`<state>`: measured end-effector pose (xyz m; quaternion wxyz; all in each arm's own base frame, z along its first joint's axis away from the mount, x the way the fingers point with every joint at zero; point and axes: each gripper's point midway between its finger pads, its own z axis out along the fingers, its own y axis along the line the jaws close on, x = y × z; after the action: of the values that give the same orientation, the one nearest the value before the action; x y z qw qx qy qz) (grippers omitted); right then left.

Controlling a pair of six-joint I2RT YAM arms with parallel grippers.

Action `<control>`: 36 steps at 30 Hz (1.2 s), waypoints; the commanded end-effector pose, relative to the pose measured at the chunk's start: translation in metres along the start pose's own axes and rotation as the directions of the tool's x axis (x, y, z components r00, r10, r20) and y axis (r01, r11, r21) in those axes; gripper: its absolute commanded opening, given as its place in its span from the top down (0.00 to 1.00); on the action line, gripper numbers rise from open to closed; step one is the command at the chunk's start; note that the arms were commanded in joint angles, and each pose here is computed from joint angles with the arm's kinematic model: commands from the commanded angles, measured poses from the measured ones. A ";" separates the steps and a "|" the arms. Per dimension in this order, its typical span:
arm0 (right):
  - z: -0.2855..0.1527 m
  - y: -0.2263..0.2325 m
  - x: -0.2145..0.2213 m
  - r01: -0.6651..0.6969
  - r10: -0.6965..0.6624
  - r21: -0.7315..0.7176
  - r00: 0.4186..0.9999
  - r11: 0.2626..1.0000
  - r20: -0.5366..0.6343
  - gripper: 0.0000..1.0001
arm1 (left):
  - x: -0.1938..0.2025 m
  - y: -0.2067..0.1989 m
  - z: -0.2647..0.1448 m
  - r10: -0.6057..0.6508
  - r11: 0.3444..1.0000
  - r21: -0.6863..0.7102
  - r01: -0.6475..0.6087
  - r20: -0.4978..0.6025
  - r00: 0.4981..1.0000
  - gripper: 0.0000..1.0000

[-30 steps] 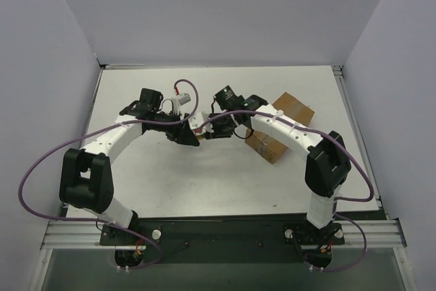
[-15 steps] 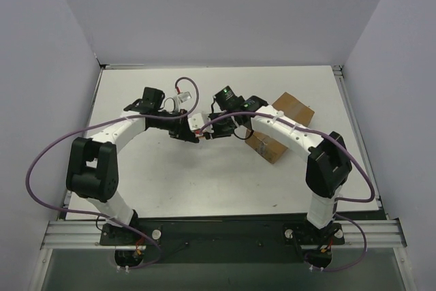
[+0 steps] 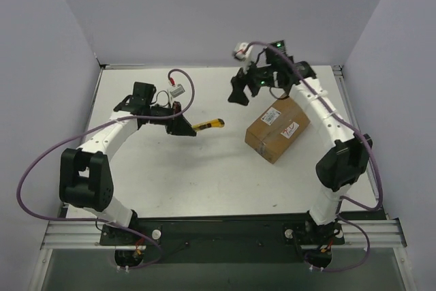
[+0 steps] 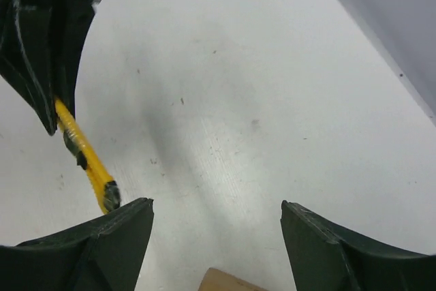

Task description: Unpack the express box

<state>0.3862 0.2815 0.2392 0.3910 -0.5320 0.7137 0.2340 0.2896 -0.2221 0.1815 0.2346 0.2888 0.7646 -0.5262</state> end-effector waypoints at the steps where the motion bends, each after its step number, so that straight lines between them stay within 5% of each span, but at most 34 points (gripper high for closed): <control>1: -0.050 0.017 -0.025 -0.361 0.418 -0.327 0.900 0.873 0.125 0.27 | -0.028 -0.040 -0.017 0.294 0.947 0.106 -0.302 0.091 0.952 1.00; 5: -0.056 0.034 -0.015 -0.318 0.404 -0.405 0.903 0.857 0.144 0.30 | -0.041 -0.042 -0.020 0.380 0.915 0.089 -0.393 0.135 0.915 1.00; 24: -0.012 0.062 -0.016 -0.262 0.348 -0.490 0.933 0.831 0.092 0.46 | -0.063 -0.045 -0.008 0.378 0.915 0.078 -0.396 0.183 0.908 1.00; 36: -0.019 0.060 -0.028 -0.185 0.268 -0.440 0.954 0.879 0.134 0.93 | -0.066 -0.035 -0.002 0.344 0.928 0.081 -0.363 0.178 0.922 1.00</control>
<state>0.3287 0.3011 0.2389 0.2581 -0.4591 0.6963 0.4877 0.3126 -0.2379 0.2388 0.3621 0.3747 0.6699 -0.5289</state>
